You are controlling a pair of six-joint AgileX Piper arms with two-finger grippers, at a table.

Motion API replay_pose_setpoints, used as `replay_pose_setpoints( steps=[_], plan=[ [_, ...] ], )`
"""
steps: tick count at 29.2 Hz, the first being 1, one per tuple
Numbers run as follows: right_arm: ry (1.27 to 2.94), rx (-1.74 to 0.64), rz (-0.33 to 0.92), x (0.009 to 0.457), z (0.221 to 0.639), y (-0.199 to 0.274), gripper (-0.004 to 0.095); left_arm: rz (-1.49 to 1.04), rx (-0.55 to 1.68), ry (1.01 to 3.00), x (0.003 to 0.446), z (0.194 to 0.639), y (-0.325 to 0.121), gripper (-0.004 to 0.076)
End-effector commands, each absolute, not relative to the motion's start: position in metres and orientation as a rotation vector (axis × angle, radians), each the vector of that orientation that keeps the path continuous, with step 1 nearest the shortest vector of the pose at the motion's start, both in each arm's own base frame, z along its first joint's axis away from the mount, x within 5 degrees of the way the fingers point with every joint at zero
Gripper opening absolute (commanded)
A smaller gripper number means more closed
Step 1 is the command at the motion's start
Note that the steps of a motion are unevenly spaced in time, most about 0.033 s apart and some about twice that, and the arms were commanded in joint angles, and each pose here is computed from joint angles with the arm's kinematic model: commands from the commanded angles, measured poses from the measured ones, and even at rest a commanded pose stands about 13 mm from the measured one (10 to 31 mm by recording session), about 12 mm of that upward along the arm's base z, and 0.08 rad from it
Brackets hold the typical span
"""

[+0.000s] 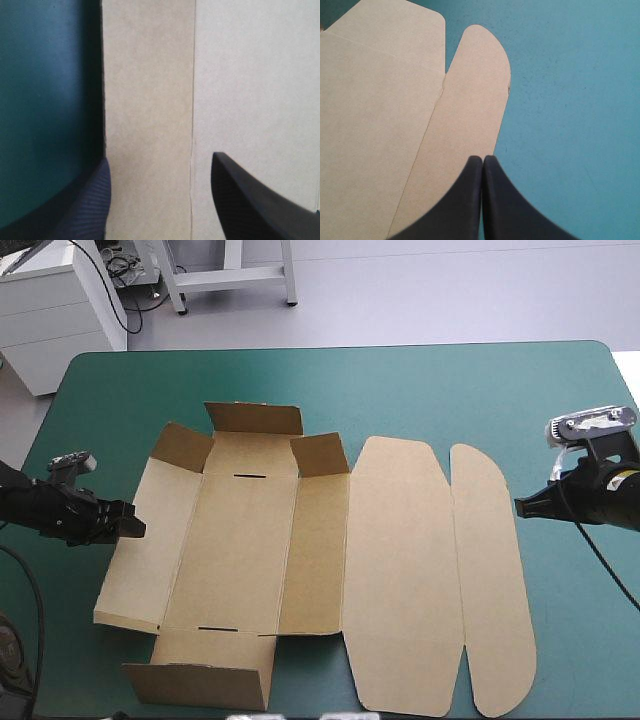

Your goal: Fold the box

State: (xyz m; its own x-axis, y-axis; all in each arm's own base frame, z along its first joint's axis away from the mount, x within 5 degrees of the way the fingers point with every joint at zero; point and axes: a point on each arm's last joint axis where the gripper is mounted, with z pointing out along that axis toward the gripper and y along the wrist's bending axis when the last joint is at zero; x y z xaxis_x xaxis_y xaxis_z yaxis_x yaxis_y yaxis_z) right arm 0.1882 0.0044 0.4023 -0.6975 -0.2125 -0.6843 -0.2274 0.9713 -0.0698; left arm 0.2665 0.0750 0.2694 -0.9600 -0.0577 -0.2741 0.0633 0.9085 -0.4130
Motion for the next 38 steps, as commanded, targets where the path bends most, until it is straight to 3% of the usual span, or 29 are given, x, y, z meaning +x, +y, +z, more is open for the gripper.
replay_pose_setpoints(
  steps=[1, 12, 28, 38],
  plan=[
    [2.291, -0.297, 0.023, 0.186, 0.414, 0.004, -0.0020, -0.718, 0.020, 2.758, 0.261, 0.286, 0.066, 0.0421],
    [2.297, -0.298, 0.024, 0.186, 0.414, 0.004, -0.0020, -0.644, 0.011, 2.871, 0.251, 0.271, 0.070, 0.0421],
    [2.297, -0.298, 0.024, 0.186, 0.414, 0.004, -0.0020, -0.661, 0.052, 2.857, 0.249, 0.260, 0.068, 0.0421],
    [2.297, -0.298, 0.024, 0.186, 0.414, 0.004, -0.0020, -0.798, 0.078, 2.912, 0.239, 0.243, 0.051, 0.0421]
  ],
)
